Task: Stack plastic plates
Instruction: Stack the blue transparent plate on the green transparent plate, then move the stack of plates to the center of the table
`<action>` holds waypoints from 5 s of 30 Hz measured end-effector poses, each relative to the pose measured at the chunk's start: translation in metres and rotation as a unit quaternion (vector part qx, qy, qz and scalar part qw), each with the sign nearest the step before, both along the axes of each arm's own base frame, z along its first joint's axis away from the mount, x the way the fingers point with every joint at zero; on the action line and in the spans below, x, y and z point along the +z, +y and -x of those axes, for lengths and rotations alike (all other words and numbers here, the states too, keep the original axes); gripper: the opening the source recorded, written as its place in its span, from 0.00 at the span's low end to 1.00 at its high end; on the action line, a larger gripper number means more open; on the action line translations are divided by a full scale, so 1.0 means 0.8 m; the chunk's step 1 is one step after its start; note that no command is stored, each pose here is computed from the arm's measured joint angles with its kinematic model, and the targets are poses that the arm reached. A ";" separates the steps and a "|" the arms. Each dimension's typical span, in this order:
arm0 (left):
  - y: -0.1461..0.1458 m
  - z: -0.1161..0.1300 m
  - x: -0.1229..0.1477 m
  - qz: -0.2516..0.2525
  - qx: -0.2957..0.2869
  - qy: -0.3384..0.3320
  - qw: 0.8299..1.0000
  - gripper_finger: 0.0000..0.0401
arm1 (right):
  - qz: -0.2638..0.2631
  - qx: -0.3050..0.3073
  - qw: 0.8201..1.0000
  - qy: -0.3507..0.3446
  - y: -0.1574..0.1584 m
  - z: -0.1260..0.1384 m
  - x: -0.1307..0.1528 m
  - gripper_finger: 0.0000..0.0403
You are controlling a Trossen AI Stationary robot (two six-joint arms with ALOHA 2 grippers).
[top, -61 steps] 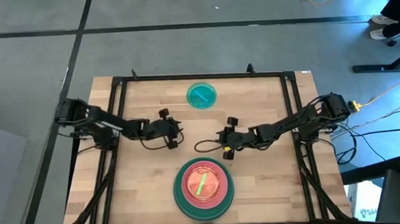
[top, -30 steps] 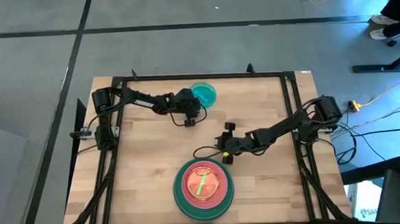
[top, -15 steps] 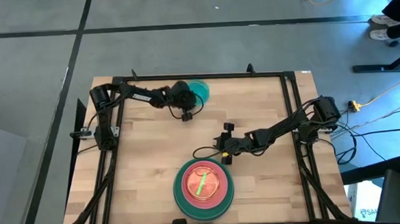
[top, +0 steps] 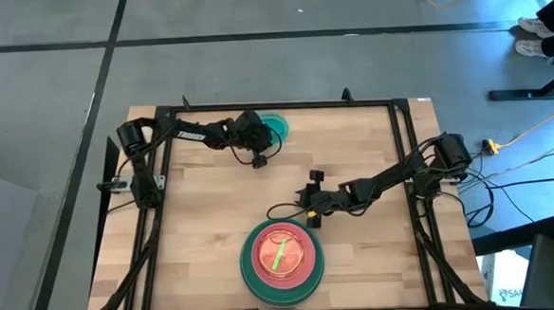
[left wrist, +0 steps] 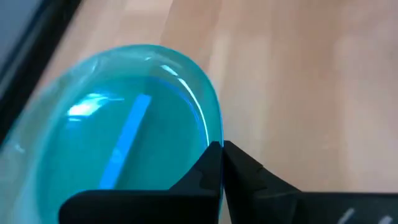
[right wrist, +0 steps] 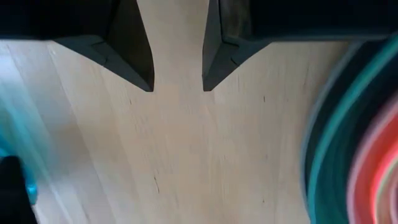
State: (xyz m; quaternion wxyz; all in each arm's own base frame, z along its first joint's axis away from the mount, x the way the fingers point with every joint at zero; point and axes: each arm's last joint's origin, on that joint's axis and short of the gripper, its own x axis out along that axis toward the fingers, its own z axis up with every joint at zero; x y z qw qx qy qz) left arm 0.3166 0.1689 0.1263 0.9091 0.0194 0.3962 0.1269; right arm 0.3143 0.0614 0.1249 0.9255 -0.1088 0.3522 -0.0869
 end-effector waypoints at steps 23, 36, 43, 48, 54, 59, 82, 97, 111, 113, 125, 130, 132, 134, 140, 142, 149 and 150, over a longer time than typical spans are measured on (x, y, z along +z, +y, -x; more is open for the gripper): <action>-0.232 0.015 0.123 -0.003 -0.106 -0.016 0.994 0.00 | 0.048 0.090 0.994 -0.037 0.163 0.025 0.067 0.32; -0.375 0.044 0.141 0.042 -0.207 -0.077 0.974 0.00 | 0.153 0.096 0.979 -0.094 0.253 0.092 0.107 0.32; -0.439 0.052 0.137 0.066 -0.282 -0.133 0.948 0.00 | 0.175 0.076 0.976 -0.108 0.253 0.095 0.109 0.32; -0.458 0.046 0.107 0.060 -0.295 -0.112 0.947 0.00 | 0.162 0.070 0.979 -0.105 0.250 0.091 0.108 0.32; -0.462 0.037 0.083 0.053 -0.292 -0.095 0.950 0.02 | 0.153 0.074 0.981 -0.097 0.247 0.089 0.107 0.32; -0.463 0.036 0.078 0.051 -0.292 -0.089 0.951 0.07 | 0.150 0.070 0.982 -0.095 0.247 0.090 0.106 0.32; -0.497 0.104 0.085 0.317 -0.239 0.110 0.911 0.24 | -0.245 0.110 0.958 0.102 0.254 0.108 0.064 0.32; -0.529 0.076 -0.006 0.266 -0.259 0.088 0.925 0.19 | -0.310 0.178 0.933 0.043 0.253 0.089 -0.012 0.32; -0.507 0.055 -0.009 0.218 -0.240 0.059 0.944 0.18 | -0.274 0.155 0.949 0.025 0.230 0.066 -0.019 0.32; -0.504 0.054 -0.010 0.211 -0.233 0.066 0.947 0.18 | -0.267 0.147 0.952 0.022 0.227 0.064 -0.020 0.32; -0.473 0.044 -0.015 0.052 -0.156 0.036 0.986 0.18 | -0.215 0.085 0.973 0.008 0.187 0.037 -0.024 0.32; -0.458 0.041 -0.018 0.016 -0.128 0.048 0.991 0.18 | -0.204 0.053 0.977 0.023 0.163 0.026 -0.026 0.32; -0.453 0.039 -0.018 0.005 -0.118 0.052 0.992 0.18 | -0.198 0.046 0.979 0.027 0.154 0.021 -0.027 0.32; -0.447 0.037 -0.018 -0.012 -0.108 0.052 0.993 0.18 | -0.190 0.043 0.980 0.030 0.146 0.017 -0.027 0.32; -0.428 0.027 -0.019 -0.049 -0.098 0.056 0.992 0.18 | -0.163 0.035 0.985 0.030 0.125 0.006 -0.028 0.32; -0.421 0.023 -0.019 -0.051 -0.090 0.057 0.993 0.18 | -0.160 0.031 0.986 0.030 0.120 0.003 -0.028 0.32; -0.409 0.018 -0.020 -0.062 -0.100 0.074 0.990 0.18 | -0.138 0.033 0.989 0.033 0.108 -0.001 -0.026 0.32; -0.411 0.019 -0.019 -0.062 -0.102 0.073 0.990 0.18 | -0.141 0.037 0.989 0.035 0.107 0.000 -0.023 0.32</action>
